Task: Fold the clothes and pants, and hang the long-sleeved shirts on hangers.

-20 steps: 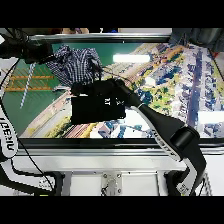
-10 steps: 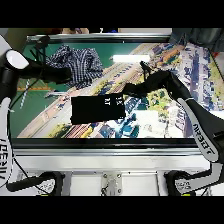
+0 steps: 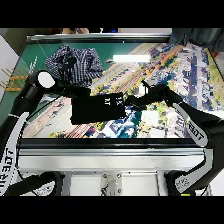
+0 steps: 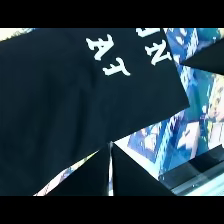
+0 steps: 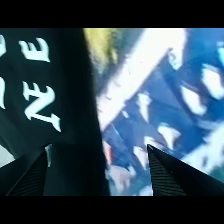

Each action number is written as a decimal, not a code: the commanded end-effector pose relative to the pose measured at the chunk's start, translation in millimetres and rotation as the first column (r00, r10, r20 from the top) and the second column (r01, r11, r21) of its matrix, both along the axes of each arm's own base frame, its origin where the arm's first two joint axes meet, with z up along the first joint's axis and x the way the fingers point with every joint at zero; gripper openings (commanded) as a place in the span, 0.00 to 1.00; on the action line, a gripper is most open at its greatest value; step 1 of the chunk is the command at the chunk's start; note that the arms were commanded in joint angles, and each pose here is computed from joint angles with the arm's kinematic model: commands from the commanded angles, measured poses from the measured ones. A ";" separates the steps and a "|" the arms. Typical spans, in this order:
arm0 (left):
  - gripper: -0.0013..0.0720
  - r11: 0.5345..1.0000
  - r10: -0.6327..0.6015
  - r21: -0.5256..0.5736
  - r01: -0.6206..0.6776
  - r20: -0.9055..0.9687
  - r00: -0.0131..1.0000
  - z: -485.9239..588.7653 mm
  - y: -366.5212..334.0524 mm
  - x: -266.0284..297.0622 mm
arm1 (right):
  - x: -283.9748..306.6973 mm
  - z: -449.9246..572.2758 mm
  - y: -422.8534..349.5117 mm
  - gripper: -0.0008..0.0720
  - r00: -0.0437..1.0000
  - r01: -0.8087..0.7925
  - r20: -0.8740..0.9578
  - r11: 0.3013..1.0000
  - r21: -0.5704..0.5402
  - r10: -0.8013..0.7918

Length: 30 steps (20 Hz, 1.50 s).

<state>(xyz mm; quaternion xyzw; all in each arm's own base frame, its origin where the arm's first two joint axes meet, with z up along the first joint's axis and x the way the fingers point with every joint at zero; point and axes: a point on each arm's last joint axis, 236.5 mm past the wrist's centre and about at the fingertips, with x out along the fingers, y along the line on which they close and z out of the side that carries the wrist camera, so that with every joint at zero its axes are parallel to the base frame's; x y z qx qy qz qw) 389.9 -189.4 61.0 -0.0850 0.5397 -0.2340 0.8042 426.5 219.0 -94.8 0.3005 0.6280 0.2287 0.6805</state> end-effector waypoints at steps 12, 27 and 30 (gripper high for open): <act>0.03 1.000 -0.016 0.005 0.016 -0.063 0.998 -9.5 -3.7 -16.1 | 21.5 -1.7 94.0 0.03 0.982 -0.110 0.158 0.994 0.019 0.106; 0.03 1.000 -0.016 0.004 0.017 -0.068 0.998 -9.6 -4.0 -17.1 | 52.0 150.6 -407.0 0.03 0.700 0.709 0.440 0.619 -0.338 -0.562; 0.03 1.000 -0.016 0.004 0.017 -0.068 0.998 -9.6 -4.0 -17.1 | 6.7 143.9 -472.8 0.03 0.606 0.792 0.388 0.482 -0.375 -0.694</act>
